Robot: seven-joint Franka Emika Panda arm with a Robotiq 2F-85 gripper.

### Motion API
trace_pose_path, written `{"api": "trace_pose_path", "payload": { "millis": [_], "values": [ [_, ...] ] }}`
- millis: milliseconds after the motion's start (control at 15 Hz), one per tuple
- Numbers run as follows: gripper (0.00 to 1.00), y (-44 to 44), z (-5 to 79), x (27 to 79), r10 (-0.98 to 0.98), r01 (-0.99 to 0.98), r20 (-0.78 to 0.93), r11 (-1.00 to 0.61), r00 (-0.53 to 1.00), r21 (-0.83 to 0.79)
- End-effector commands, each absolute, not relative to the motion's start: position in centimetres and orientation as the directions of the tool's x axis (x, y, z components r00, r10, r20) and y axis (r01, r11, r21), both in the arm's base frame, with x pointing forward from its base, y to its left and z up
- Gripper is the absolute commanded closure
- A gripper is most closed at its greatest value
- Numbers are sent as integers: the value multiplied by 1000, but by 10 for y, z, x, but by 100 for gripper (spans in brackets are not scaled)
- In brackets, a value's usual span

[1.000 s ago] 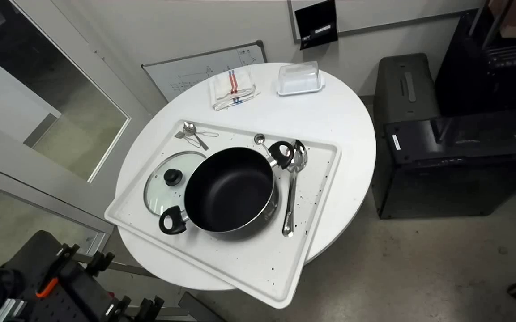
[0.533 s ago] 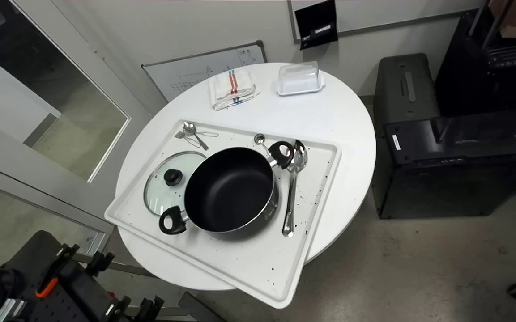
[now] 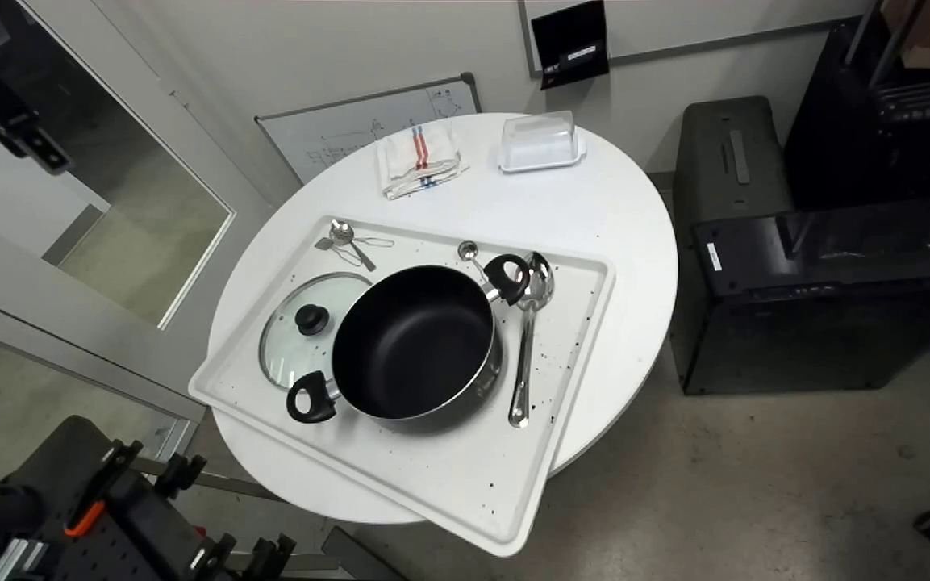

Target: Put the glass lid on the pot.

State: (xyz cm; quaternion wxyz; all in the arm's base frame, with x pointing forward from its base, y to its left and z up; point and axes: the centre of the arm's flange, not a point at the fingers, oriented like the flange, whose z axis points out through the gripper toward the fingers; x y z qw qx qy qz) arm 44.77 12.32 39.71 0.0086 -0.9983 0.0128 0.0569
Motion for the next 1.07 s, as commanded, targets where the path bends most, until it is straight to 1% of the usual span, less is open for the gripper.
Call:
{"api": "trace_pose_path", "payload": {
  "millis": [0, 600, 1000],
  "values": [
    [0, 116, 346, 469, 49, 49, -93, -999, 994, -7],
    [0, 118, 238, 490, 196, 197, -29, -978, 980, 63],
    [0, 122, 178, 489, 297, 295, 5, -951, 955, 89]
  ]
}}
